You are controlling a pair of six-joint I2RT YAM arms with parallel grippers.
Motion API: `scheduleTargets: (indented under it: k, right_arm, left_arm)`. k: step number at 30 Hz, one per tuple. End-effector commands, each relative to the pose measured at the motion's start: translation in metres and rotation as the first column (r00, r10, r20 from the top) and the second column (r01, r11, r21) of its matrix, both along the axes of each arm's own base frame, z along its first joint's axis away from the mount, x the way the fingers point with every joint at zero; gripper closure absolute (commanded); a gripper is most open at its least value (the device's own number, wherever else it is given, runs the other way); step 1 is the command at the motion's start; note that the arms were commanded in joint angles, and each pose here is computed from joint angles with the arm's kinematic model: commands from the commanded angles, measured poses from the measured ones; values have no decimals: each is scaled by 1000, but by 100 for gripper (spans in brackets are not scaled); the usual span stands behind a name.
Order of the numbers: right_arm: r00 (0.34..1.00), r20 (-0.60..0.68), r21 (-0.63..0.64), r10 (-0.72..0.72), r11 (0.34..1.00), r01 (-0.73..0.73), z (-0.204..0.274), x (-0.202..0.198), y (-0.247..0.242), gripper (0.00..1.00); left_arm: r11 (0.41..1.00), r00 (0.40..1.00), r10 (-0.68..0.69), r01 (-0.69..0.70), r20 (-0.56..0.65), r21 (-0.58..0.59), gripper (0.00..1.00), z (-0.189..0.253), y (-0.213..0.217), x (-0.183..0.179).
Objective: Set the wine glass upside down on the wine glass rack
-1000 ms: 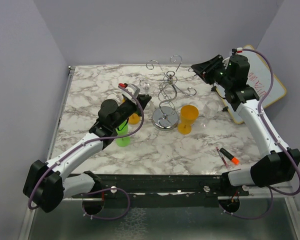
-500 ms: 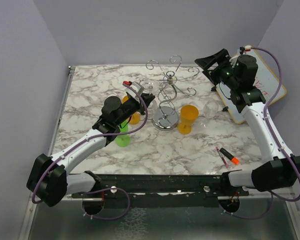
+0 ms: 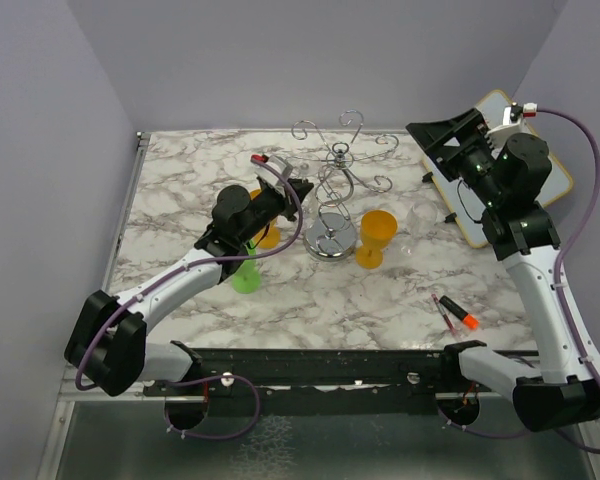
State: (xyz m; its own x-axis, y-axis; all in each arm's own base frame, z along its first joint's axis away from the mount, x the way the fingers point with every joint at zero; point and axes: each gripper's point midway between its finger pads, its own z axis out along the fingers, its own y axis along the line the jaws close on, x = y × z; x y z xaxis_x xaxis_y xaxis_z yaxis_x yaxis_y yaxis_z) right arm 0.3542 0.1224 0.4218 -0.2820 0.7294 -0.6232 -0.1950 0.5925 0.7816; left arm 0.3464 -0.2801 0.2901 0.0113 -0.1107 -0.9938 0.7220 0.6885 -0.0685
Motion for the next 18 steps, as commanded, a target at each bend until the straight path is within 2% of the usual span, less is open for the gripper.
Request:
scheduleTargets:
  k: [1, 18]
  right_arm:
    - [999, -29, -24, -13, 1000, 12, -15, -6, -4, 10]
    - [999, -44, 0, 19, 1000, -19, -22, -12, 1, 10]
  left_arm:
    - [988, 992, 111, -103, 67, -119, 100, 40, 14, 16]
    - [939, 959, 283, -271, 29, -212, 100, 40, 44, 26]
